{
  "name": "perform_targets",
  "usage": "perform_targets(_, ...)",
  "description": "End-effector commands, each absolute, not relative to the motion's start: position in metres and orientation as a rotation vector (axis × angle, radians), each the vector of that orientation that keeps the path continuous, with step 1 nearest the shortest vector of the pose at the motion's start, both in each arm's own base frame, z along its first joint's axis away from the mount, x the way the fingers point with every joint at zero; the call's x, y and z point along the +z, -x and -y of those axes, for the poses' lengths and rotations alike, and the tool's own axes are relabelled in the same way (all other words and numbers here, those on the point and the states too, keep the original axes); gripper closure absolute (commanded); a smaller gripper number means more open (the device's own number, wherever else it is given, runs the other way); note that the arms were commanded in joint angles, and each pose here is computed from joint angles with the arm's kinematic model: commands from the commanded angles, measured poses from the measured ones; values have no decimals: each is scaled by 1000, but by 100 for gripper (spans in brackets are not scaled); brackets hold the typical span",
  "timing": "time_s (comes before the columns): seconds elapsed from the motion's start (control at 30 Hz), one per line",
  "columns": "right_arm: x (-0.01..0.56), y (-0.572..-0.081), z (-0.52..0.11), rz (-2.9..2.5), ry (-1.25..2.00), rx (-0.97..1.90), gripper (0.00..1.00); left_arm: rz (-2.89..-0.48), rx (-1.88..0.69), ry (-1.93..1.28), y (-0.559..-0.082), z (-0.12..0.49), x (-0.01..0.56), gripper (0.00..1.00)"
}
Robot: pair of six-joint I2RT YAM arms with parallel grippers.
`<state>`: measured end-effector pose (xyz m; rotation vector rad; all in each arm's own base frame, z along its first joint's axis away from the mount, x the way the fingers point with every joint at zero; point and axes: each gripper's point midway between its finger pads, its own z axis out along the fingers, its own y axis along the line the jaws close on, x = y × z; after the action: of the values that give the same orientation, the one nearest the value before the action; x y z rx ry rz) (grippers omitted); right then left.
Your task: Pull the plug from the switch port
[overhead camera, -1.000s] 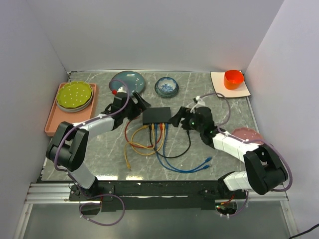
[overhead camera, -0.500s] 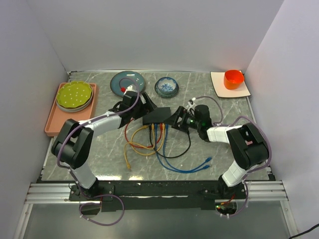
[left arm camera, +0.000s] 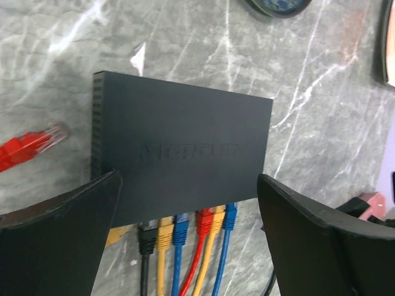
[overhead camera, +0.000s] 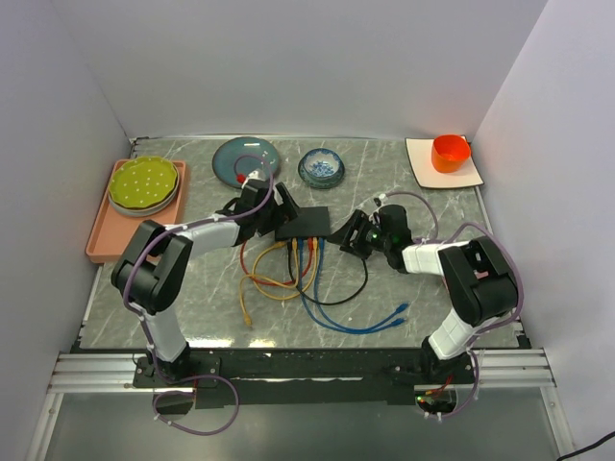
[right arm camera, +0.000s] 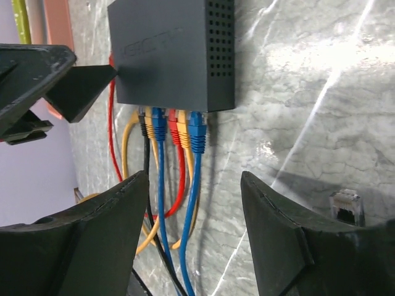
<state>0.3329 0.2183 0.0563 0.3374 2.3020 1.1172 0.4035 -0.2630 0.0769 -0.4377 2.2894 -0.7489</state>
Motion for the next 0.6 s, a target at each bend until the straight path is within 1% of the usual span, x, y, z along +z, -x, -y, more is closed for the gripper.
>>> perform_targets(0.0,59,-346,-218,-2282,-327,1087,31,-2285,-828,452,-408,274,79,1)
perform_targets(0.17,52,-349,-219,-2298,-346,1086,32,-2316,-823,480,-405,273,67,3)
perform_targets(0.27,49,-349,-219,-2298,-354,1080,33,-2300,-838,503,-403,269,67,8)
perform_targets(0.3,49,-349,-219,-2298,-354,1078,34,-2294,-844,509,-399,265,67,15)
perform_targets(0.33,48,-350,-218,-2298,-358,1073,35,-2280,-847,514,-400,264,69,19)
perform_targets(0.37,48,-351,-218,-2297,-361,1072,35,-2279,-836,519,-399,262,70,30)
perform_targets(0.47,50,-353,-218,-2291,-362,1072,37,-2277,-818,509,-400,260,75,52)
perform_targets(0.5,49,-353,-218,-2293,-364,1069,37,-2274,-817,507,-402,260,78,67)
perform_targets(0.53,50,-354,-219,-2291,-365,1073,38,-2273,-813,512,-403,260,79,73)
perform_targets(0.57,51,-355,-220,-2289,-362,1074,39,-2277,-811,508,-403,260,79,77)
